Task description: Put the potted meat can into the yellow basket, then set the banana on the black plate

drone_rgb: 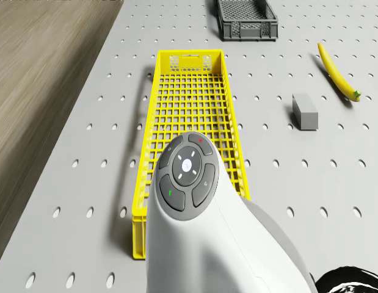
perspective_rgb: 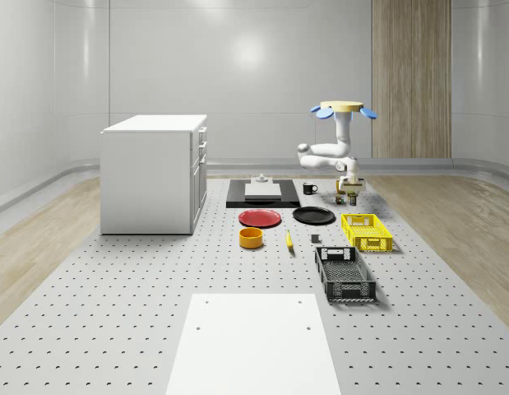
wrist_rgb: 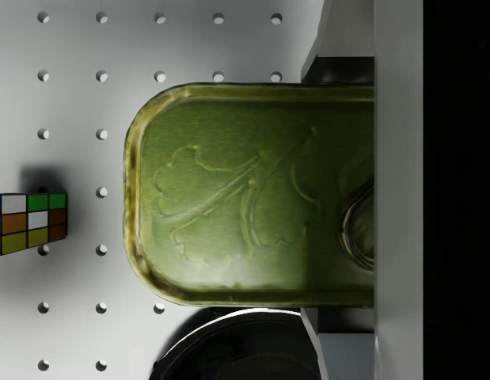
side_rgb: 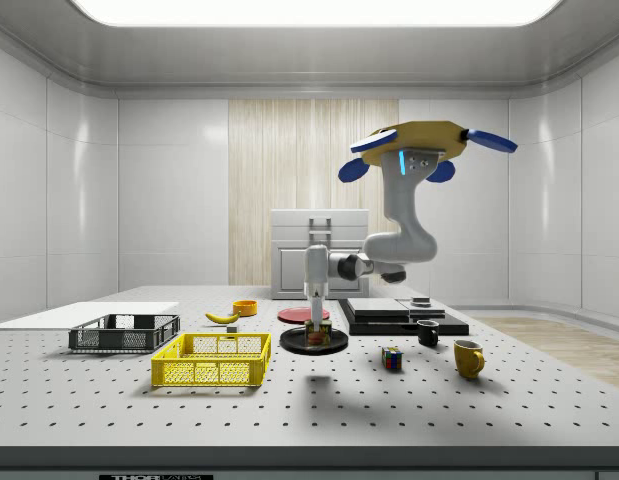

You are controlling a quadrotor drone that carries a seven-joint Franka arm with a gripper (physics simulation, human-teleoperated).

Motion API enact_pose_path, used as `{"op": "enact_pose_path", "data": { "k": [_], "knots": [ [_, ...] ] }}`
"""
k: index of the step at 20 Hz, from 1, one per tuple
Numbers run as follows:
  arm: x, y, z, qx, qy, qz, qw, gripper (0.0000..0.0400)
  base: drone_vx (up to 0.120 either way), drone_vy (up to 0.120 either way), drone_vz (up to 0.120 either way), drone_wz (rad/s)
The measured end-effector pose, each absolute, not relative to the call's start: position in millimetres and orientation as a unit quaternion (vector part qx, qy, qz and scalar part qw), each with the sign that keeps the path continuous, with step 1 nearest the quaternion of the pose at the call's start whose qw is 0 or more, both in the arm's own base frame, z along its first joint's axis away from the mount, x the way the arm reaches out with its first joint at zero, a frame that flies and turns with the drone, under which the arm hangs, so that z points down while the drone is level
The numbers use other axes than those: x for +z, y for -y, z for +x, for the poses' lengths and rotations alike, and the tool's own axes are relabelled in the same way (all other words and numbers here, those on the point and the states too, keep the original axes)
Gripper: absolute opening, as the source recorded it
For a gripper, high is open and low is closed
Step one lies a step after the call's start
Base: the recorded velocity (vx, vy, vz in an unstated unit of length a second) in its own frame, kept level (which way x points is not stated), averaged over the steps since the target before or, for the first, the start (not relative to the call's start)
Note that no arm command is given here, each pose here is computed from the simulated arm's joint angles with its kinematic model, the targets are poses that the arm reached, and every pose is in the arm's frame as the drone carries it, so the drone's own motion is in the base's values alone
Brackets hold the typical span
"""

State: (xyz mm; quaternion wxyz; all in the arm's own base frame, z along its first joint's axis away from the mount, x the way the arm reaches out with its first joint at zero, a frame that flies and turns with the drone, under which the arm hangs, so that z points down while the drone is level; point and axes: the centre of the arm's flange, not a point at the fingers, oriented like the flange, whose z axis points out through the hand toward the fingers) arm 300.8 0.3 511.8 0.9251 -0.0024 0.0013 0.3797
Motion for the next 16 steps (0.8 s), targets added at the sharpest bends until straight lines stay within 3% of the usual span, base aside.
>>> {"op": "enact_pose_path", "data": {
  "k": [3,16],
  "knots": [
    [510.3,-0.2,300.8,0.380,-0.001,-0.002,0.925,0.0290,0.120,0.000,0.107,0.000],
    [508.9,-0.2,300.8,0.380,-0.001,-0.002,0.925,0.0290,0.120,0.000,0.000,0.000]
  ]
}}
